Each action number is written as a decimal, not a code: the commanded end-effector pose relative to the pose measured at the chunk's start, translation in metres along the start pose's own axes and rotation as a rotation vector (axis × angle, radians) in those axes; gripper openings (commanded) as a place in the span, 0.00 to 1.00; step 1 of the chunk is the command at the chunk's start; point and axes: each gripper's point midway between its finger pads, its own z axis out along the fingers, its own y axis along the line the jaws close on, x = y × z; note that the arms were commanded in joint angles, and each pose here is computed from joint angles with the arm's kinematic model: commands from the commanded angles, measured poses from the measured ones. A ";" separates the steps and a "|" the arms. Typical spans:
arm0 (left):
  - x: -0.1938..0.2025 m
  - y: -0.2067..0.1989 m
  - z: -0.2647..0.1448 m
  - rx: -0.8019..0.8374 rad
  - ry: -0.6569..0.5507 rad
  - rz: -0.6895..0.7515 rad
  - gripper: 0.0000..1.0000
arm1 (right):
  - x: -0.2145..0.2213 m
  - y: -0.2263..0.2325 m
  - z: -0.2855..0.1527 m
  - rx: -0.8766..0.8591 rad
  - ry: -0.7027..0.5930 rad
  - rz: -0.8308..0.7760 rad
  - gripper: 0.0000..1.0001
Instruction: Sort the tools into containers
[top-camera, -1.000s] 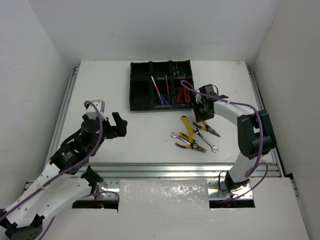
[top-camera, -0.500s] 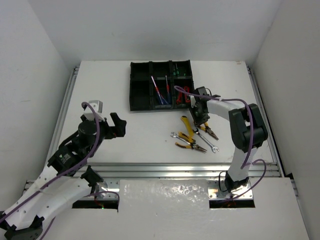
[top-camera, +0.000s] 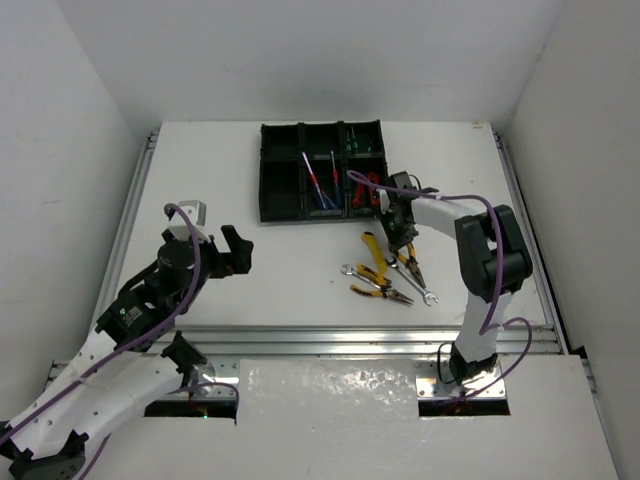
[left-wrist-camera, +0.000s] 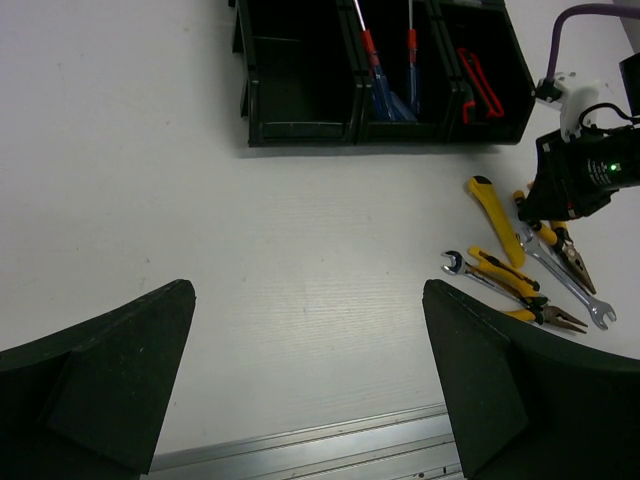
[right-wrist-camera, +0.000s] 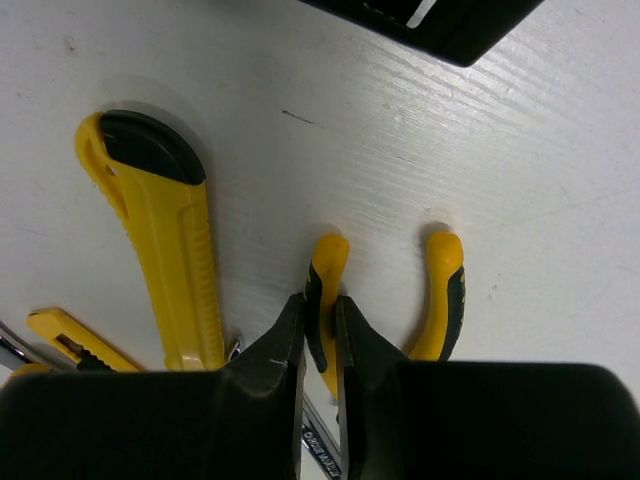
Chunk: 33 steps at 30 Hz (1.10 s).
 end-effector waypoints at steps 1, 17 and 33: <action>-0.009 -0.003 0.002 0.008 -0.035 -0.012 0.96 | -0.007 0.000 0.005 0.009 -0.023 0.002 0.14; -0.008 -0.002 0.004 -0.002 -0.026 -0.009 0.96 | -0.020 -0.011 -0.012 0.111 -0.066 0.017 0.00; -0.014 -0.004 0.001 0.009 -0.040 -0.031 0.96 | -0.094 0.021 -0.168 -0.055 -0.710 0.081 0.00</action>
